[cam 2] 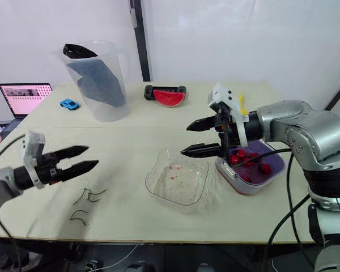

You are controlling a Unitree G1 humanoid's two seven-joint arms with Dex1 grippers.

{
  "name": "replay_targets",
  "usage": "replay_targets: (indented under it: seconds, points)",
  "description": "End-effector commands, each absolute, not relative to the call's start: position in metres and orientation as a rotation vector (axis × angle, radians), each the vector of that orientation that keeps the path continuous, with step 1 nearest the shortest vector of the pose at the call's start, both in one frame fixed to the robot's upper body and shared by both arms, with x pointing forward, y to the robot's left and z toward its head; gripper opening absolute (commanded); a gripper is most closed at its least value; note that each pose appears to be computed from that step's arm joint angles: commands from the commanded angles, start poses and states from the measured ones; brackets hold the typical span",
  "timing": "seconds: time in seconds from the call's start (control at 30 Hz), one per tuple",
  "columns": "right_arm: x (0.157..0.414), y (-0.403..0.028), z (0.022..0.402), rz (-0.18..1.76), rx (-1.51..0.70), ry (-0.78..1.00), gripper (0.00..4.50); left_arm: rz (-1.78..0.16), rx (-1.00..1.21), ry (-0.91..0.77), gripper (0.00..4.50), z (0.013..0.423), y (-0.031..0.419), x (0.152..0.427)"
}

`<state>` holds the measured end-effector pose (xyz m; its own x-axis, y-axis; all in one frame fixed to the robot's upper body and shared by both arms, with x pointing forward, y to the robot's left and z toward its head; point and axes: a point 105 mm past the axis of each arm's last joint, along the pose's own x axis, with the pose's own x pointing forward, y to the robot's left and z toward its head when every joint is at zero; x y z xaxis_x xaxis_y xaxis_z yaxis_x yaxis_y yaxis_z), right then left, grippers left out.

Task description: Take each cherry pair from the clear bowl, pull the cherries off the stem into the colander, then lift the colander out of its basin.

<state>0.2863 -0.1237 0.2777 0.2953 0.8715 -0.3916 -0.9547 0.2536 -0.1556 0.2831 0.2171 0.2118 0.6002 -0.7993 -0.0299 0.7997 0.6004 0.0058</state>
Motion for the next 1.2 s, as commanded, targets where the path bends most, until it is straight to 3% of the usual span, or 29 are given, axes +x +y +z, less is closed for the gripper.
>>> replay_targets:
  seconds: [0.03, 0.13, 0.33, 0.5, 0.7, 0.97, 1.07, 1.2]
  points:
    - [0.285, -0.146, 0.294, 1.142, -0.458, 0.206, 4.50, -1.112, 0.068, 0.003, 4.46, 0.233, 0.187, 0.276]
    - [0.280, -0.178, 0.293, 0.985, -0.498, 0.266, 4.50, -1.303, 0.129, 0.010, 4.46, 0.248, 0.155, 0.275]
    - [0.247, -0.220, 0.283, 0.730, -0.540, 0.370, 4.50, -1.552, 0.244, -0.081, 4.46, 0.280, 0.107, 0.286]
    - [0.222, -0.237, 0.267, 0.521, -0.537, 0.370, 4.50, -1.644, 0.283, -0.144, 4.46, 0.289, 0.084, 0.297]
    - [0.180, -0.269, 0.244, 0.271, -0.480, 0.458, 4.50, -1.623, 0.314, -0.167, 4.46, 0.289, 0.074, 0.320]
    - [0.166, -0.276, 0.243, 0.209, -0.486, 0.447, 4.50, -1.618, 0.305, -0.199, 4.46, 0.290, 0.078, 0.322]
    - [0.175, -0.273, 0.246, 0.233, -0.492, 0.436, 4.50, -1.597, 0.277, -0.212, 4.46, 0.293, 0.086, 0.319]
    - [0.189, -0.265, 0.248, 0.386, -0.414, 0.574, 4.50, -1.512, 0.262, -0.245, 4.46, 0.297, 0.098, 0.315]
